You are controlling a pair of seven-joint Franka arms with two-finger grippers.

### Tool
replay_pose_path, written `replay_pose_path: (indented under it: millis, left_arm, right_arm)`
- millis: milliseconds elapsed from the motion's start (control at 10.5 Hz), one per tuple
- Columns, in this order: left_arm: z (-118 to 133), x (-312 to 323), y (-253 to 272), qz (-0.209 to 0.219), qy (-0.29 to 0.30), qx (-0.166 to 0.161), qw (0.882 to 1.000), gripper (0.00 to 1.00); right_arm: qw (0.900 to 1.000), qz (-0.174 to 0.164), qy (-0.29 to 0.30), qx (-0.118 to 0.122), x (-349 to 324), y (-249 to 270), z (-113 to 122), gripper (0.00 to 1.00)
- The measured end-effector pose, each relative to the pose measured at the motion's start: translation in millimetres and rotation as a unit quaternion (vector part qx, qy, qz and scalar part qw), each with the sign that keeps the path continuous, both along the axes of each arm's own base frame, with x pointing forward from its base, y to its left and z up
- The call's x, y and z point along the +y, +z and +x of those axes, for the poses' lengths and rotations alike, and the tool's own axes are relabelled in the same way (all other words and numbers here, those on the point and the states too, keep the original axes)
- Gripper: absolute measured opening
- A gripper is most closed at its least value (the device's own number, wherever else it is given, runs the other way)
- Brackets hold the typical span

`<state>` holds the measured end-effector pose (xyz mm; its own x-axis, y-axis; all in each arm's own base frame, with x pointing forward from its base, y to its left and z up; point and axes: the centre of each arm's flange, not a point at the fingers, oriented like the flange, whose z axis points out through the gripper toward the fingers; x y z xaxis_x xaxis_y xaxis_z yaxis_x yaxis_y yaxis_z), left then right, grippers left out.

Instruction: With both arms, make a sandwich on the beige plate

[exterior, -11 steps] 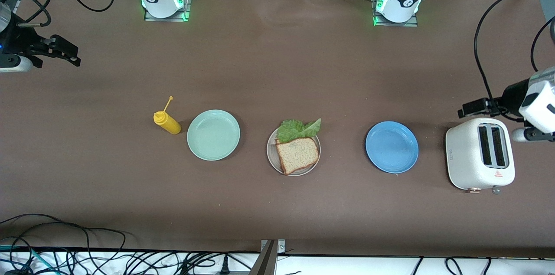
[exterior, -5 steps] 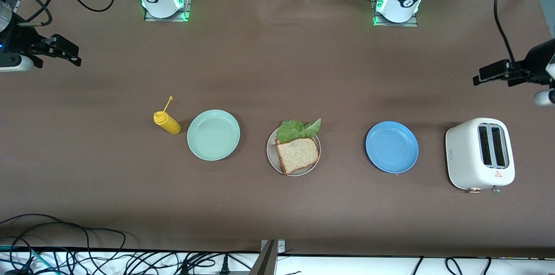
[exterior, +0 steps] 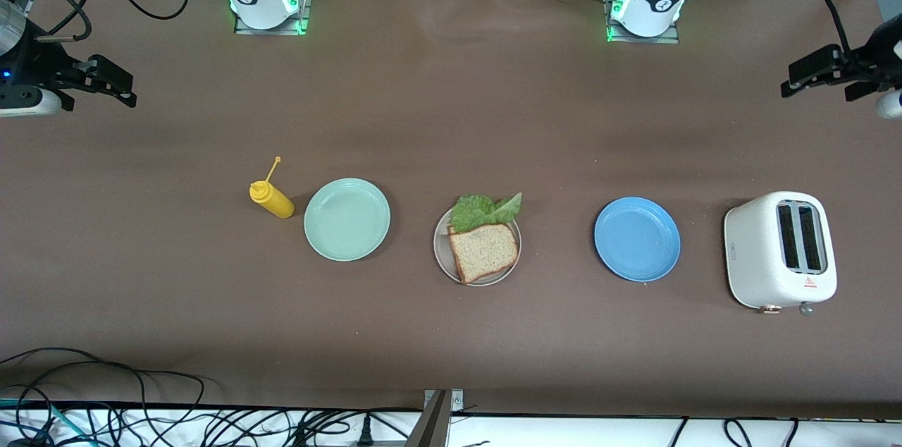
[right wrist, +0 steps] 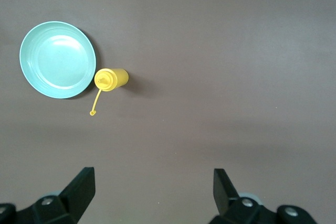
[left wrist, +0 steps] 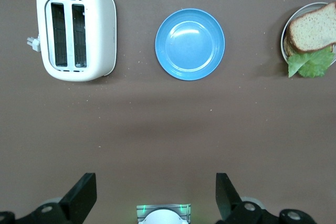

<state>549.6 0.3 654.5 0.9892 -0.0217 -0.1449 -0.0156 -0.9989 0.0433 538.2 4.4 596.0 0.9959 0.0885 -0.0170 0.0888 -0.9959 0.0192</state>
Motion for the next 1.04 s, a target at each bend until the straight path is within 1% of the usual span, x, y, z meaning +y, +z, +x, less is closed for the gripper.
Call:
replay_pose_path:
  millis: [380, 665, 1044]
  left_arm:
    - [-19.3, 3.4, -1.0, 0.006, -0.009, 0.008, 1.000, 1.00]
    - [-20.5, 1.6, -17.2, 0.005, -0.012, 0.006, 1.000, 1.00]
    - [-17.2, -14.3, -23.0, 0.005, -0.027, -0.002, 1.000, 1.00]
  right_arm:
    - [1.000, 0.000, 0.001, -0.002, 0.7, 1.8, 0.2, 1.00]
    - [1.000, 0.000, 0.003, -0.007, 3.5, 6.3, 0.6, 1.00]
    - [1.000, 0.000, 0.004, -0.007, 4.3, 6.7, 0.7, 1.00]
